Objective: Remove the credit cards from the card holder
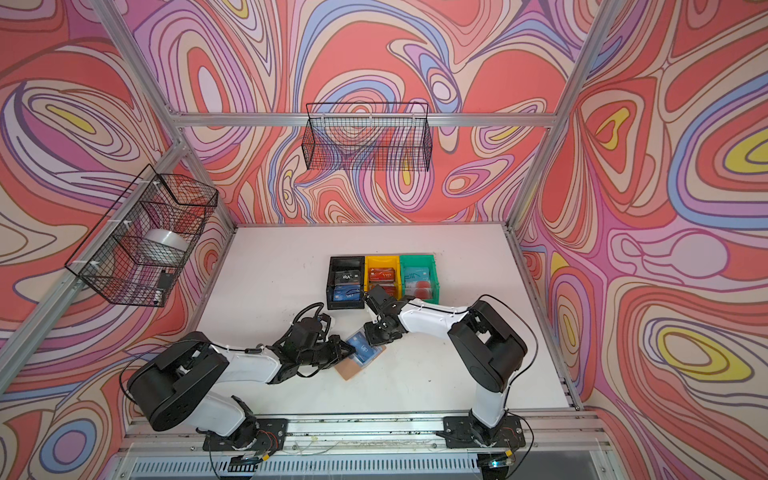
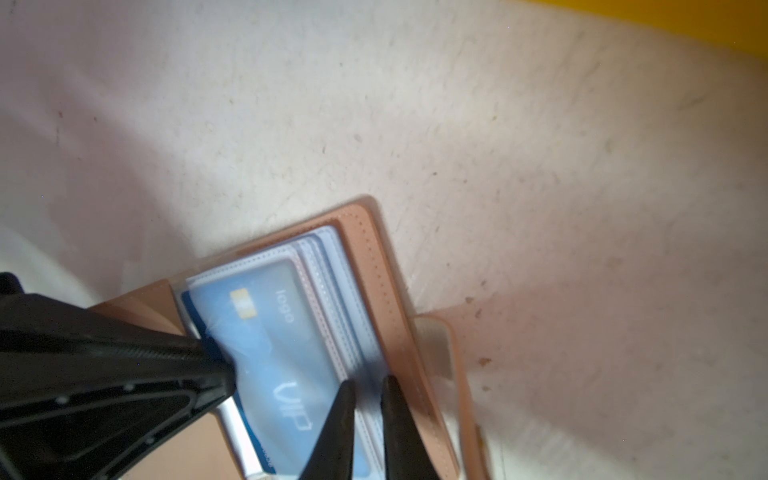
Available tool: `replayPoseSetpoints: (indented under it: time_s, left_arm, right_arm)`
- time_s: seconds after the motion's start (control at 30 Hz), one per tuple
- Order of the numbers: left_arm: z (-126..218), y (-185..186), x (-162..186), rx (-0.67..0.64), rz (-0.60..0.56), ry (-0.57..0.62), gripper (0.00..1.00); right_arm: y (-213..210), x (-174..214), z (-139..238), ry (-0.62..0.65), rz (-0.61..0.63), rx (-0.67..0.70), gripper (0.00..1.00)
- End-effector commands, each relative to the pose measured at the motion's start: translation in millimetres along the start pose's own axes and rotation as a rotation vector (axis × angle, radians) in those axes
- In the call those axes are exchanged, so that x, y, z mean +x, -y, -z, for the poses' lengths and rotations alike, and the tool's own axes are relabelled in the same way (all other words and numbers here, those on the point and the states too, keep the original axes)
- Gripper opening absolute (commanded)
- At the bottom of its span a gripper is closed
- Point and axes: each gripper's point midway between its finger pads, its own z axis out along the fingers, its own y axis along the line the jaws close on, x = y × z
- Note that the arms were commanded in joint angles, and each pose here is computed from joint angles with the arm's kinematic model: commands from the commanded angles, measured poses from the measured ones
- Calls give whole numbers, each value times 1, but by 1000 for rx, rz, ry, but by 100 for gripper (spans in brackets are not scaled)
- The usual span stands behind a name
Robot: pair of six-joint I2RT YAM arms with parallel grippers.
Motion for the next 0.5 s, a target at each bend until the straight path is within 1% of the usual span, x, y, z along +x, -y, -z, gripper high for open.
replayPoseSetpoints:
  time_s: [0.0, 0.13, 0.47]
  left_arm:
    - [-5, 9, -3, 12, -7, 3, 8]
    - [-3, 3, -1, -7, 2, 4, 4]
    - [4, -7, 2, -45, 2, 10, 2]
  right_arm:
    - [18, 37, -20, -124, -25, 53, 17]
    - [19, 39, -21, -130, -28, 55, 17]
    - [19, 38, -21, -137, -37, 56, 17]
